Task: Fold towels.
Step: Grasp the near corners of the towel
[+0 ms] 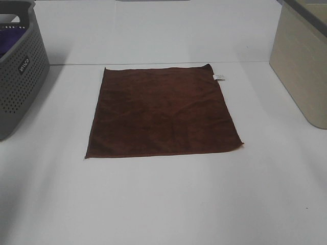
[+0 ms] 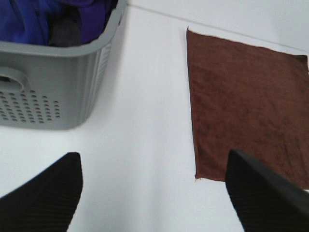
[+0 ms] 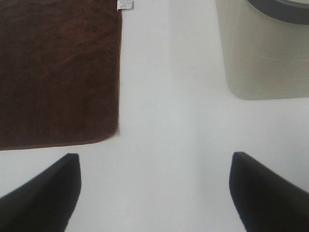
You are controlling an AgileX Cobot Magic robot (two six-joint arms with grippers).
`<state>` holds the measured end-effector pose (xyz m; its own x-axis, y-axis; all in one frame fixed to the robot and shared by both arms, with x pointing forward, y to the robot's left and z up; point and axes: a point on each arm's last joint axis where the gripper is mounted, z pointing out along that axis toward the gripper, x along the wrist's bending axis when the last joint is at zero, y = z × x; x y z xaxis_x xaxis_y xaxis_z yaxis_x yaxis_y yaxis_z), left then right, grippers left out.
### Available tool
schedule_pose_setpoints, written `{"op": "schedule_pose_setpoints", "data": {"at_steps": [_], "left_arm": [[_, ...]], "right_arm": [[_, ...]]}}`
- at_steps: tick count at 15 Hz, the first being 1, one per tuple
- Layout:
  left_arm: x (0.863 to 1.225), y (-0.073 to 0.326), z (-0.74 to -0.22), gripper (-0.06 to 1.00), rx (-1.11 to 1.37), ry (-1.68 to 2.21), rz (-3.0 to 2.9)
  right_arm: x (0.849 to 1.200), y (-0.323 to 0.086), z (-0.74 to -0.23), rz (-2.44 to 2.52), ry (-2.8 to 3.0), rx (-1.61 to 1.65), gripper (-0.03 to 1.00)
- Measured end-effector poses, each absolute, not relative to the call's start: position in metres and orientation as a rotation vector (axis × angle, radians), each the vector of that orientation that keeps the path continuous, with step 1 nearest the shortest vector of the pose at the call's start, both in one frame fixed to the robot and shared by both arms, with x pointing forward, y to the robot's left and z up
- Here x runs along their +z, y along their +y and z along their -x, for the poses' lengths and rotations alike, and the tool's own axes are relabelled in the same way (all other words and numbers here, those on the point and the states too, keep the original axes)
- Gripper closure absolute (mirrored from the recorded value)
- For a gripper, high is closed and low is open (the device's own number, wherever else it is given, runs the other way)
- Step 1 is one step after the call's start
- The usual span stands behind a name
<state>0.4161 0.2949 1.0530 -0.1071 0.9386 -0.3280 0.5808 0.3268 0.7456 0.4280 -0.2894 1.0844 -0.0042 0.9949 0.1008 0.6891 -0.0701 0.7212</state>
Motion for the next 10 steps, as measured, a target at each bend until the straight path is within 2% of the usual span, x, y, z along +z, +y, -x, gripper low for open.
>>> {"op": "schedule_pose_setpoints", "data": {"at_steps": [6,10], "left_arm": [[0.99,0.286,-0.5,0.19,0.153,2.061,-1.393],[0.964,0.269,-0.541,0.19,-0.134,2.009,-1.367]], "right_arm": [[1.037,-0.28,-0.535,-2.05,1.946,0.68,0.18],[0.992,-0.295,-0.573,-2.227,2.064,0.742,0.2]]}}
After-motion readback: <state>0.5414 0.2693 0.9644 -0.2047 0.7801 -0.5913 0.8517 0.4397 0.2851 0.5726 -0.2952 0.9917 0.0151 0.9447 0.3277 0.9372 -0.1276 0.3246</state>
